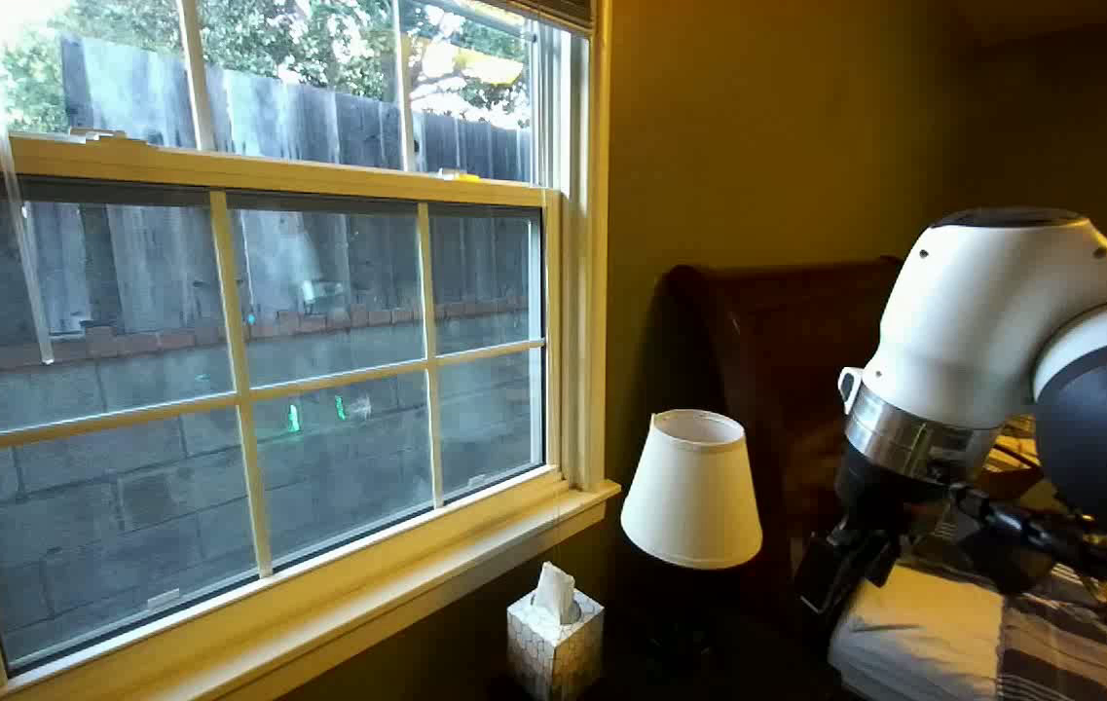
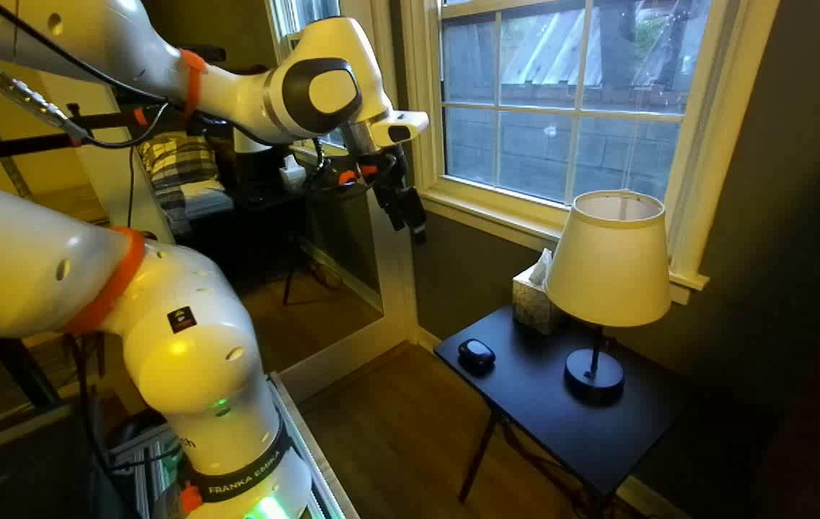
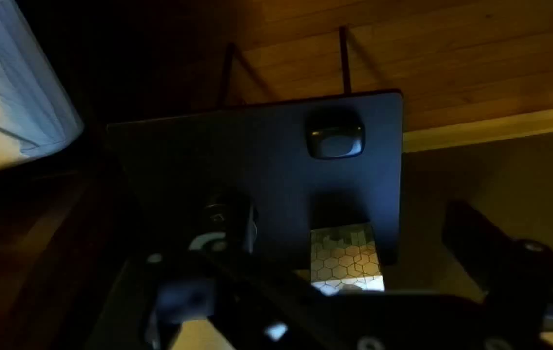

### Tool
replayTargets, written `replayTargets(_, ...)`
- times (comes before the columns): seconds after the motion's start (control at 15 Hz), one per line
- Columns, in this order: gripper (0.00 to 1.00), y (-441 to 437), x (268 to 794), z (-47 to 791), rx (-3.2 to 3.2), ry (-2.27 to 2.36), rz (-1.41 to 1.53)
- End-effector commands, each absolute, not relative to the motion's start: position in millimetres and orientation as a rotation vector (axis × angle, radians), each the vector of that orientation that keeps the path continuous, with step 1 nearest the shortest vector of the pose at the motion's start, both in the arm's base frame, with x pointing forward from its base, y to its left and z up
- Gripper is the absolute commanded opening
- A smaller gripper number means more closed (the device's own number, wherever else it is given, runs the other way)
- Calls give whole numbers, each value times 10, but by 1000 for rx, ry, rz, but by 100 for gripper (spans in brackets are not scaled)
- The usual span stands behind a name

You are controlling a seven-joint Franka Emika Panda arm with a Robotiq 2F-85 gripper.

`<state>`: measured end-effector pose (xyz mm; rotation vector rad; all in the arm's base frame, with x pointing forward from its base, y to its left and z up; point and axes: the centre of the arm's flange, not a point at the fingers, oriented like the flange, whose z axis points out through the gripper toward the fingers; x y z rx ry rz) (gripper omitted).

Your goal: Turn on the lamp

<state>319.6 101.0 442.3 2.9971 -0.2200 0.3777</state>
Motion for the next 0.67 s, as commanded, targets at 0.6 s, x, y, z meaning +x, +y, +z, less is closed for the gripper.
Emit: replayTargets(0.6, 100, 981, 3175, 4298, 2995, -223, 334)
